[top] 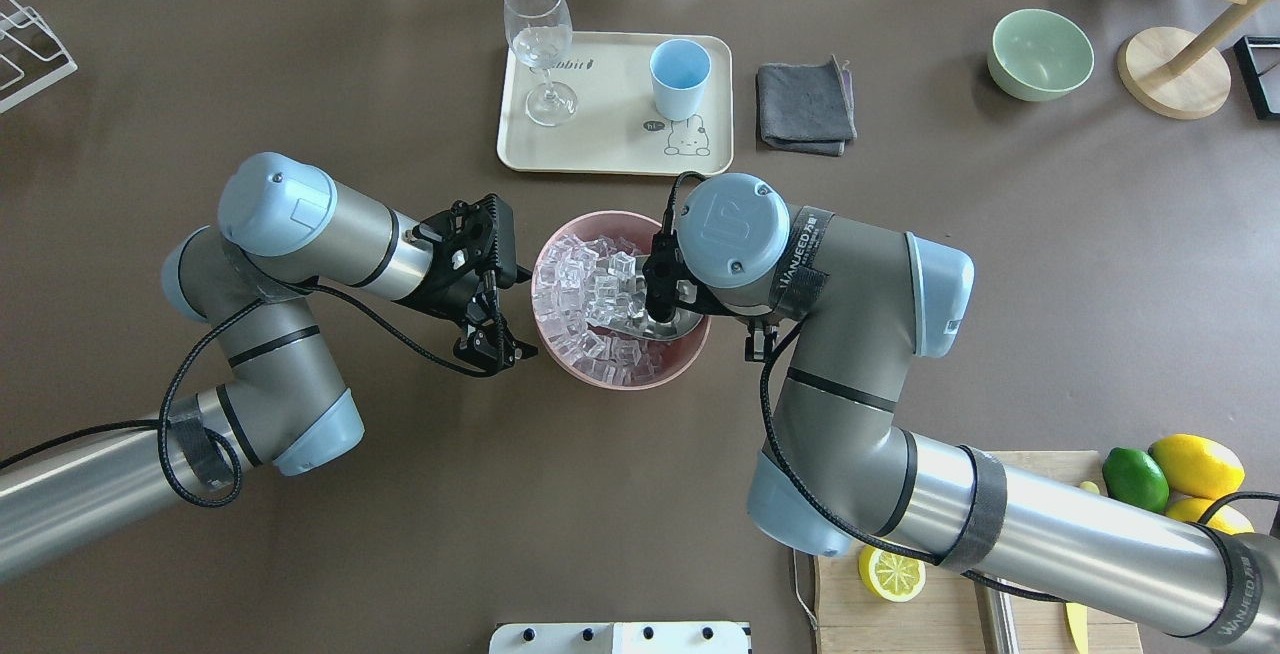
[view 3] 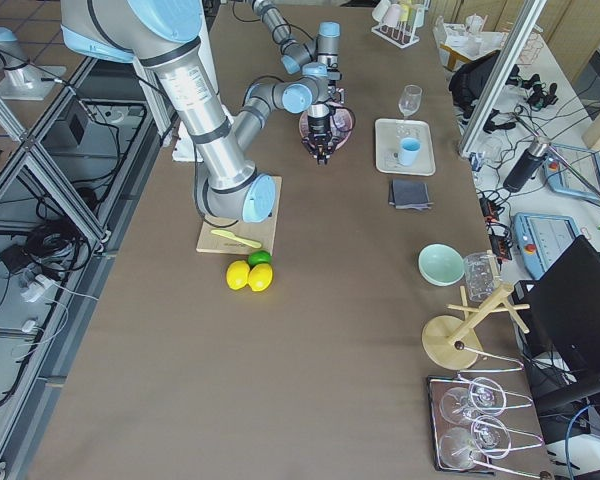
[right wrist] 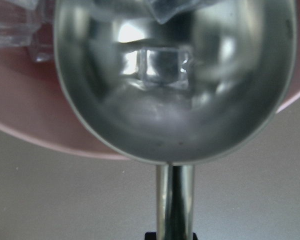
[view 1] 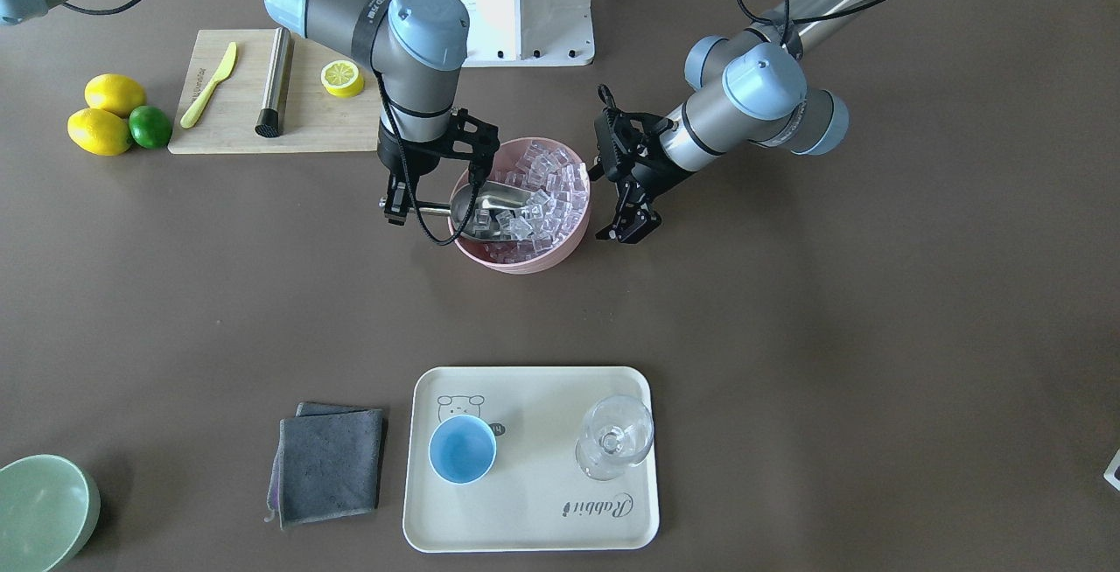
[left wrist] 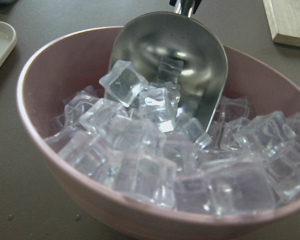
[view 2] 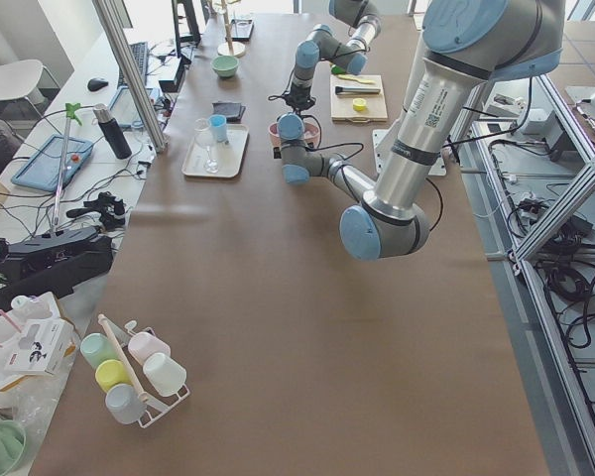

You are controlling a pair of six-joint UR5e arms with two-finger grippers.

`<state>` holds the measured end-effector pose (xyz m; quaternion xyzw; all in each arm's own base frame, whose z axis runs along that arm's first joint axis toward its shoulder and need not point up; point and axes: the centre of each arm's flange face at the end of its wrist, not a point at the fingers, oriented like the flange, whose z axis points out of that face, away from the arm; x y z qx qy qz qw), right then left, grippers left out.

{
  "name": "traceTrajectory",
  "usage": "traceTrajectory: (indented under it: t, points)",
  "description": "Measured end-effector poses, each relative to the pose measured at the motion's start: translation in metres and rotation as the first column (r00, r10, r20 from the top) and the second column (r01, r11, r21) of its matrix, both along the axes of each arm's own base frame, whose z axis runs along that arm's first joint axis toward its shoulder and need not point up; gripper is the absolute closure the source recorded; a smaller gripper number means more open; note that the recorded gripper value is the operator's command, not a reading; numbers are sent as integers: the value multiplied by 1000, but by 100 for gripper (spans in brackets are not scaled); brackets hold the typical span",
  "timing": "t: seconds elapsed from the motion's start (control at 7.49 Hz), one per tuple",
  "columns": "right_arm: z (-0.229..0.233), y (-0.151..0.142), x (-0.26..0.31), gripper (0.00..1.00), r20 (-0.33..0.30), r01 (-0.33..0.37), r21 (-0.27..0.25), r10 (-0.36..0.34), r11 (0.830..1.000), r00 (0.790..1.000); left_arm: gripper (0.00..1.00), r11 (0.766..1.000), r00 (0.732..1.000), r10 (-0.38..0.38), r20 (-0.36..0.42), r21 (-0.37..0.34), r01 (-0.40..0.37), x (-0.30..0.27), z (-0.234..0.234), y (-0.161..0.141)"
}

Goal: Put ice in cup with scoop
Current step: 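Drag the scoop through the ice and tilt it up, left gripper holding bowl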

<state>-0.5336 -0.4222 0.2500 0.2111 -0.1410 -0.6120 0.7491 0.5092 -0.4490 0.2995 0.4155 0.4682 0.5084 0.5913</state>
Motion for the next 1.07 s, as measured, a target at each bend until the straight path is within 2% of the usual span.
traceTrajectory:
  t: [0.53,1.07]
  points:
    - [4,4,0,100,62,27,-37,-24,999,998,1,1000,1000,-1,-21,1,1,0,-4,2]
    - [-1,-11,18,100,127,34,-86,-23,996,992,1,1000,1000,-1,-25,3,1,0,-5,2]
